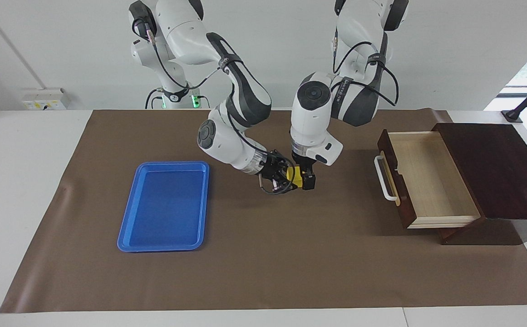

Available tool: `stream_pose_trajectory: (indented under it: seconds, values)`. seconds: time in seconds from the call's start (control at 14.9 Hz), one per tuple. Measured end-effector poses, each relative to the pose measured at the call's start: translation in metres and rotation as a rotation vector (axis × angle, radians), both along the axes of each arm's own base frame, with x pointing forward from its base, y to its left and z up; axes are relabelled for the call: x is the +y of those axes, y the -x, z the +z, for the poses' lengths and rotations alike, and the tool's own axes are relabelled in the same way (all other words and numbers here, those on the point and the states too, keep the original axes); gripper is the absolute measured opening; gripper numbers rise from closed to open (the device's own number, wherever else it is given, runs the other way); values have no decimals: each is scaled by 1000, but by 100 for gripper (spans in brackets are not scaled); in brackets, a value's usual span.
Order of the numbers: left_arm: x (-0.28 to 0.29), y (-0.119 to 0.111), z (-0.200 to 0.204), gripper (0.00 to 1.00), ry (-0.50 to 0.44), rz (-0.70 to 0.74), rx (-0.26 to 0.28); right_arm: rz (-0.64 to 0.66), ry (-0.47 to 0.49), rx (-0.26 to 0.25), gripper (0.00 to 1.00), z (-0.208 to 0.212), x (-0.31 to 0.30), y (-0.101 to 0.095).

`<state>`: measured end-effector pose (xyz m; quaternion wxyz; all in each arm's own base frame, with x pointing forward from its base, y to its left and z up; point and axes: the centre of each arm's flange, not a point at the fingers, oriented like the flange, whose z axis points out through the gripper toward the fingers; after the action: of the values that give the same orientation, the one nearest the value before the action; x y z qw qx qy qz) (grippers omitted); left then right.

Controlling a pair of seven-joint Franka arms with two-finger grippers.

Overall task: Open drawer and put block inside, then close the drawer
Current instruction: 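Take the block with the left gripper while the right gripper releases it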

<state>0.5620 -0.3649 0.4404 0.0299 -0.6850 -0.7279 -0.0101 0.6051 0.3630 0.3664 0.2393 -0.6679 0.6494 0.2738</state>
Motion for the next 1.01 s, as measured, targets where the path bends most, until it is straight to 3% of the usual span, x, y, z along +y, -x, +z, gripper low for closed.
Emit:
stream_pose_trajectory:
  seconds: [0.34, 0.4, 0.54, 0.6, 1.01]
  values:
    - [-4, 3, -3, 91, 6, 3, -8, 0, 1, 1, 56, -1, 0, 0]
    - [-4, 4, -5, 84, 5, 1, -6, -1, 1, 1, 56, -1, 0, 0]
    - [-2, 4, -7, 60, 5, -1, -15, 3, 3, 4, 56, -3, 1, 1]
    - [-2, 5, -7, 56, 5, -8, -14, 6, 3, 3, 56, -3, 1, 1]
    - [0, 5, -6, 56, 7, -7, -17, 6, 2, 1, 56, -2, 2, 1]
